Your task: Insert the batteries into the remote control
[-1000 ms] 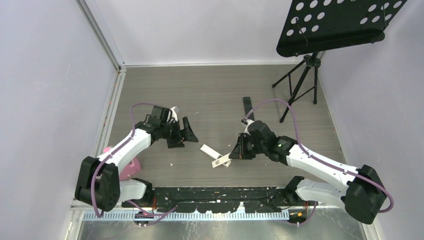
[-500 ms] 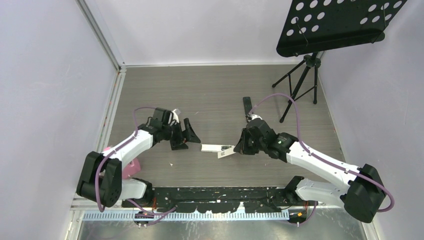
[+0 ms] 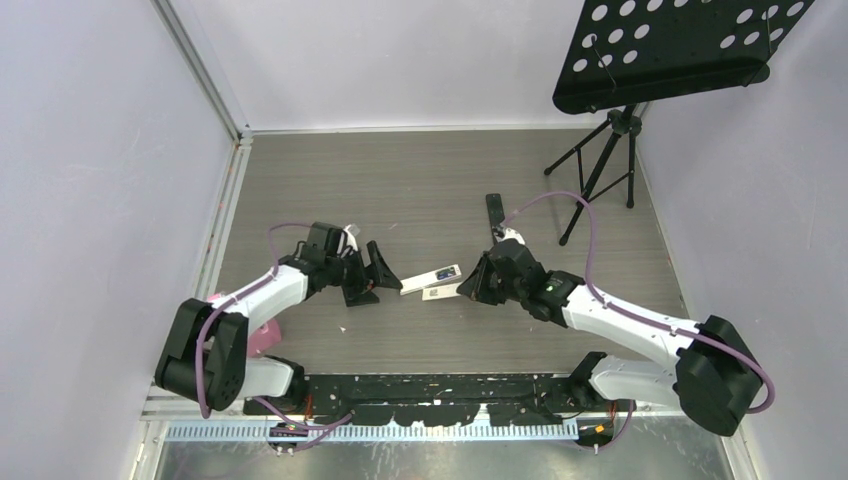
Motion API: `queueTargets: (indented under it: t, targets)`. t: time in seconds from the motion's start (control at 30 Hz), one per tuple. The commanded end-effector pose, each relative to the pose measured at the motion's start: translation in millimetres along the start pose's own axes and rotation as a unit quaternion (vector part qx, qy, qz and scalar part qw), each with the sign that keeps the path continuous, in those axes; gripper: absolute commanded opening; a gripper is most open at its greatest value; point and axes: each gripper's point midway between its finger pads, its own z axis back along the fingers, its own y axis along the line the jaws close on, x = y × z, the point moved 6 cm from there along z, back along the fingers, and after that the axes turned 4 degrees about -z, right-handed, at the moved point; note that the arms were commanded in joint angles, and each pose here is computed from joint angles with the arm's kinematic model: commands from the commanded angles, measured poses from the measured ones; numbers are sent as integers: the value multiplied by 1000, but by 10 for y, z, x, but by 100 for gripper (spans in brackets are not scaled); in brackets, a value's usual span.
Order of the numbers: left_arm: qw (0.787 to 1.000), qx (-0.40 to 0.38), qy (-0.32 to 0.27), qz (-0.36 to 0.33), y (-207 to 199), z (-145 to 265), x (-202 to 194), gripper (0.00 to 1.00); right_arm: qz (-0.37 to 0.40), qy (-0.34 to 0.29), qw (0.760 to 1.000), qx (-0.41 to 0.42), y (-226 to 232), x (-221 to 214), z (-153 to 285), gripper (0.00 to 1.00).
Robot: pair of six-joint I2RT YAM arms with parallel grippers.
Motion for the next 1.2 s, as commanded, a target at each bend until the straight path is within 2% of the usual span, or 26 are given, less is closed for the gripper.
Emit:
queueTargets:
  t: [0.0, 0.23, 0.4, 0.5, 0.73, 1.17]
  targets:
    - [1000, -18, -26, -1, -33, -18, 64, 81, -1, -1, 999, 44, 96, 59, 76, 0]
    - [997, 8, -72, 3, 25, -14, 141, 77, -16, 65, 986, 151, 275, 109, 159, 0]
    - [994, 3, -108, 2, -12, 18, 215, 72, -8, 75, 983, 165, 354, 294, 54, 0]
    - [994, -1, -106, 4, -24, 0, 233, 68, -10, 87, 982, 166, 340, 389, -84, 0]
    - [996, -9, -88, 11, -1, -87, 222, 68, -22, 104, 974, 201, 341, 482, -327, 0]
    - [996, -13, -92, 7, -26, -124, 289, 69, -29, 101, 969, 225, 372, 587, -308, 1]
